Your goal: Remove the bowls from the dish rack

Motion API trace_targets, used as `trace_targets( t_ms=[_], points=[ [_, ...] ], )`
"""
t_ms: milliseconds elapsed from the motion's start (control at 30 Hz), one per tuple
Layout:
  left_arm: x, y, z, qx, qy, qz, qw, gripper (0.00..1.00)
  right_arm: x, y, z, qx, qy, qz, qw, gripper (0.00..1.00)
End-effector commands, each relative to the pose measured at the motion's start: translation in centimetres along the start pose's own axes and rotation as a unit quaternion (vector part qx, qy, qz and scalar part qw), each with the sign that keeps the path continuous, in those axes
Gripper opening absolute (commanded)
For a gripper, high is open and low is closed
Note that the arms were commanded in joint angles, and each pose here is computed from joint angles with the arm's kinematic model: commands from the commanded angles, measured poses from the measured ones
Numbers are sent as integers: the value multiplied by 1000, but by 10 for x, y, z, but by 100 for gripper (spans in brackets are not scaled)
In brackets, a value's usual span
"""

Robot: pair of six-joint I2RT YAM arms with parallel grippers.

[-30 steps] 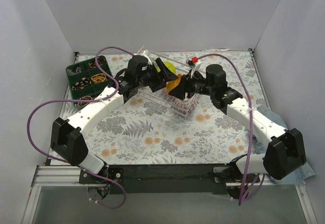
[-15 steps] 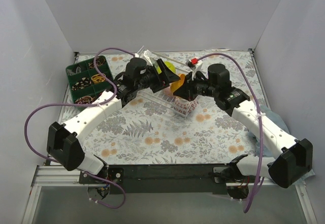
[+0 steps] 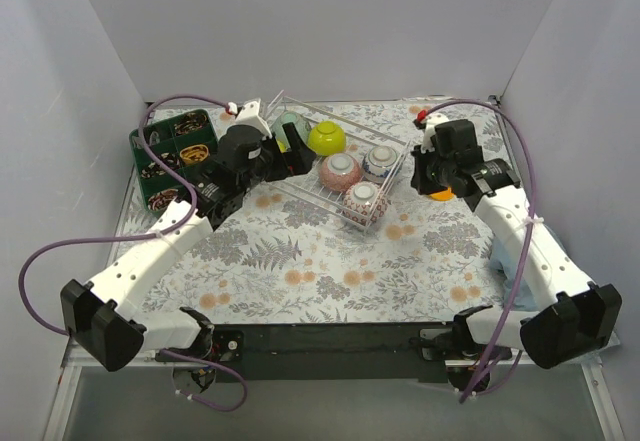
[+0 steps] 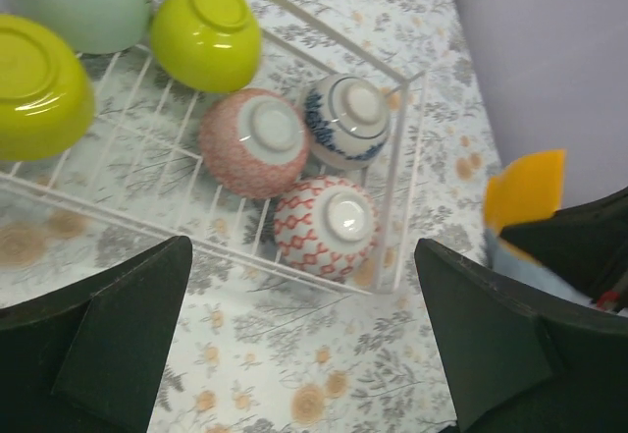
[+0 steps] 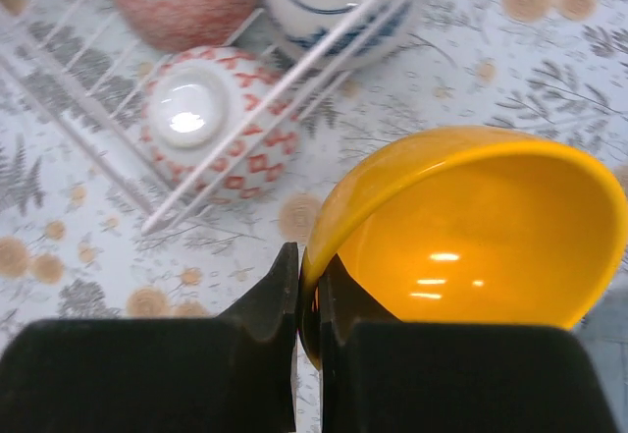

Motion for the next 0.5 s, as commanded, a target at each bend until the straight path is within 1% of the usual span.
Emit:
trace_targets(
  t_ms=[0, 67, 100, 167, 200, 300, 467],
  points=[
    [19, -2, 38, -56, 66, -17, 996, 98, -7, -8, -56, -27, -82, 44, 995, 1],
    [25, -4, 43, -58, 68, -18, 996, 98, -15, -19, -73, -51, -96, 65, 992, 1],
    [26, -8, 49, -60, 74, -13, 995, 98, -26, -27, -79, -60, -102, 87, 989, 1],
    [30, -11, 52, -62, 75, -12, 995, 98, -36, -33, -91, -77, -115, 102, 985, 1],
    [30, -14, 58, -64, 82, -8, 995, 98, -47, -37, -96, -82, -119, 114, 983, 1],
    [33, -17, 62, -66, 84, -4, 994, 98, -71, -48, -107, -95, -135, 135, 977, 1],
    [38, -23, 69, -70, 87, 3, 994, 98, -99, -64, -116, -118, -134, 158, 971, 1]
  ],
)
Point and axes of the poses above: each gripper's point midway between its finger pads, its own x axis back along the fingers, its own z axis along the line the jaws close on, y = z × x, the point moved 3 cm from there along x, back along the fingers, and after that the axes turned 15 degrees about x, right-handed, at the moved point
